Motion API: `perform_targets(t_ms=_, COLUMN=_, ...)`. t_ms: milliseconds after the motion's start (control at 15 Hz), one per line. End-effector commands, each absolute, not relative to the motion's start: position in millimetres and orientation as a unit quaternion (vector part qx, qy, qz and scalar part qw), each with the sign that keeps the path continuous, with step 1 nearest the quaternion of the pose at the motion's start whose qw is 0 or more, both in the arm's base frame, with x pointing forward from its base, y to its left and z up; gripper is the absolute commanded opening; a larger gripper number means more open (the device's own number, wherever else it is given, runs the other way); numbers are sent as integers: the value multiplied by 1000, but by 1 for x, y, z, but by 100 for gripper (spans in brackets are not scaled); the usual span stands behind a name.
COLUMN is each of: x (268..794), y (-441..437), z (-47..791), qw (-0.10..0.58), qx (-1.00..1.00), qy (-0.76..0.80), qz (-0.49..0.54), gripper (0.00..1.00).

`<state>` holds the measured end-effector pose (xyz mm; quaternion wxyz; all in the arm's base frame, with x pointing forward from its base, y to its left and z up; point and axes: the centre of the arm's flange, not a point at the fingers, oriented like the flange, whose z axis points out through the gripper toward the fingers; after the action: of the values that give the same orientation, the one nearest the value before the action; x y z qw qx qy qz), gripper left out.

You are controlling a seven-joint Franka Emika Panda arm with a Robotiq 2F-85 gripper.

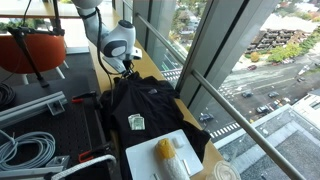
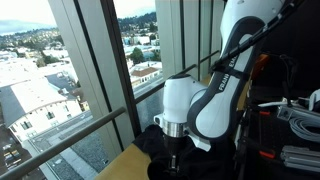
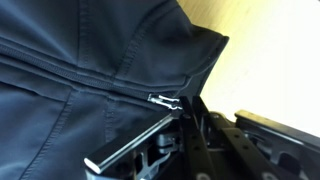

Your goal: Close the zip of the jersey

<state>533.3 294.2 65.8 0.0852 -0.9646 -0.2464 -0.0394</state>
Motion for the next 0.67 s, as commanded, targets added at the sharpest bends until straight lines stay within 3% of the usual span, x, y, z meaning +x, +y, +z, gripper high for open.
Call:
perform_targets(t_ms=0, x=537, y=316, z=65, qw=87, qx=-963, qy=-252, qz=-44, gripper=2)
perform_targets(t_ms=600, x=548, y=322, z=72, qw=90, qx=-962, qy=-253, qz=-48, gripper=2)
